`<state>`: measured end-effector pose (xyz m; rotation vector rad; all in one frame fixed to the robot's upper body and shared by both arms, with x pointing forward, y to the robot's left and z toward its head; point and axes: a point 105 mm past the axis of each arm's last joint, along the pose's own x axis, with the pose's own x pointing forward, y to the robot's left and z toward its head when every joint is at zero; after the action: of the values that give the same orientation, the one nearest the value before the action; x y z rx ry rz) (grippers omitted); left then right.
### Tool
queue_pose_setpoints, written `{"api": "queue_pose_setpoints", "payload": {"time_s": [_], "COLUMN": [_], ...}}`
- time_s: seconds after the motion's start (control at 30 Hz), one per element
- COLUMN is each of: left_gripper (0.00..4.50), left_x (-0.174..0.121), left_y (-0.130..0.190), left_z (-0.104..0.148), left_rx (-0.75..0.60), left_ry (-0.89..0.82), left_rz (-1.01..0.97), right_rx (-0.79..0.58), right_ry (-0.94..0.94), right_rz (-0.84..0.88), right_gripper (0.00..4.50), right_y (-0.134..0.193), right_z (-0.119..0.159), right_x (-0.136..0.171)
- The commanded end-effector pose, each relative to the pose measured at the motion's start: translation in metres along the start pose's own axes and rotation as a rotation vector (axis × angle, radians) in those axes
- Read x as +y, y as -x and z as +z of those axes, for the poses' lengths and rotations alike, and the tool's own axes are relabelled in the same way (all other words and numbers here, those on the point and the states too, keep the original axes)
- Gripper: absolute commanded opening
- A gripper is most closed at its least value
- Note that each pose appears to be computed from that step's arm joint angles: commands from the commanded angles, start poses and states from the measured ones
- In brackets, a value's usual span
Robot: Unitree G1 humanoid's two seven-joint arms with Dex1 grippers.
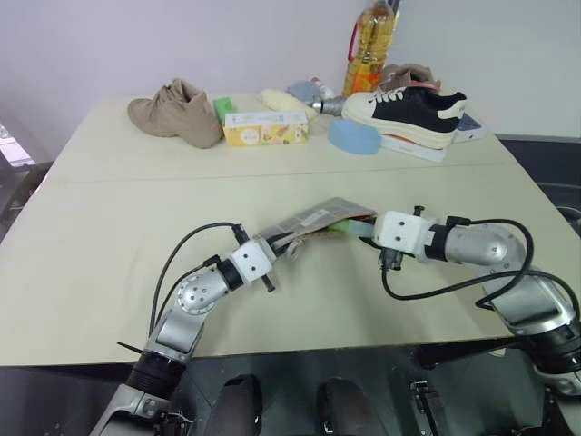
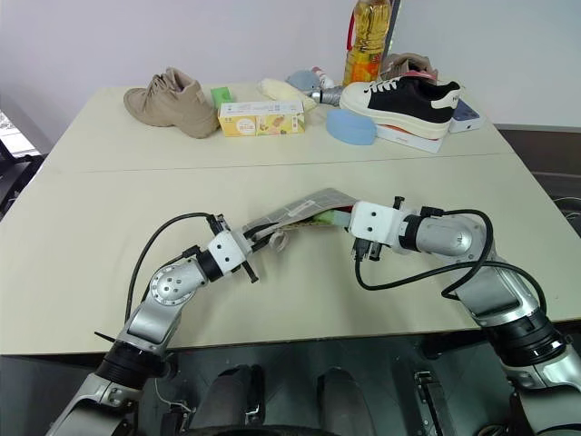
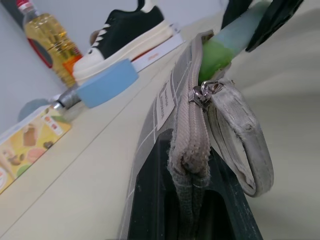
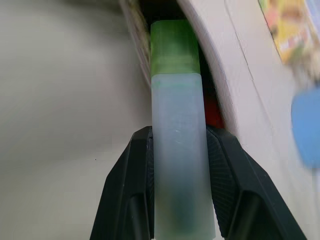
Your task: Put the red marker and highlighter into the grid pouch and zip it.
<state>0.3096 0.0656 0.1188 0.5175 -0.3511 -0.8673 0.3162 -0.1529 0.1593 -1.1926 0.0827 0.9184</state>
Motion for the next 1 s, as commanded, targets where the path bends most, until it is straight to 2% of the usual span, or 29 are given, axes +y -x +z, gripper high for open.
{"api": "queue_pose_setpoints", "payload": {"time_s": [0.03, 0.17, 0.2, 0.27, 0.4, 0.57, 0.7, 0.83, 1.0], "left_gripper": [0.00, 0.00, 0.00, 0.00, 0.00, 0.00, 0.00, 0.00, 0.00], "left_x": [-0.001, -0.002, -0.002, -0.001, 0.006, 0.018, 0.030, 0.038, 0.042], "left_y": [-0.003, -0.002, -0.001, -0.001, -0.001, -0.006, -0.018, -0.028, -0.037], "left_z": [0.018, 0.016, 0.016, 0.016, 0.017, 0.019, 0.019, 0.026, 0.033], "left_rx": [-0.073, -0.067, -0.065, -0.063, -0.067, -0.076, -0.079, -0.123, -0.163], "left_ry": [-0.016, -0.013, -0.010, -0.005, 0.033, 0.118, 0.246, 0.349, 0.445], "left_rz": [-0.029, -0.032, -0.029, -0.023, 0.021, 0.077, 0.136, 0.182, 0.207], "right_rx": [-0.030, -0.087, -0.092, -0.095, -0.119, -0.166, -0.260, -0.324, -0.350], "right_ry": [0.219, 0.209, 0.200, 0.193, 0.163, -0.013, -0.304, -0.560, -0.763], "right_rz": [0.035, -0.005, -0.011, -0.019, -0.096, -0.173, -0.139, -0.109, -0.130], "right_gripper": [0.87, 0.87, 1.67, 2.37, 4.46, 4.46, 4.46, 4.46, 4.46], "right_y": [0.000, -0.007, -0.007, -0.008, 0.000, 0.017, 0.031, 0.022, -0.006], "right_z": [0.020, 0.032, 0.034, 0.034, 0.038, 0.035, 0.035, 0.039, 0.049], "right_x": [0.000, -0.009, -0.010, -0.013, -0.027, -0.049, -0.046, -0.031, -0.014]}}
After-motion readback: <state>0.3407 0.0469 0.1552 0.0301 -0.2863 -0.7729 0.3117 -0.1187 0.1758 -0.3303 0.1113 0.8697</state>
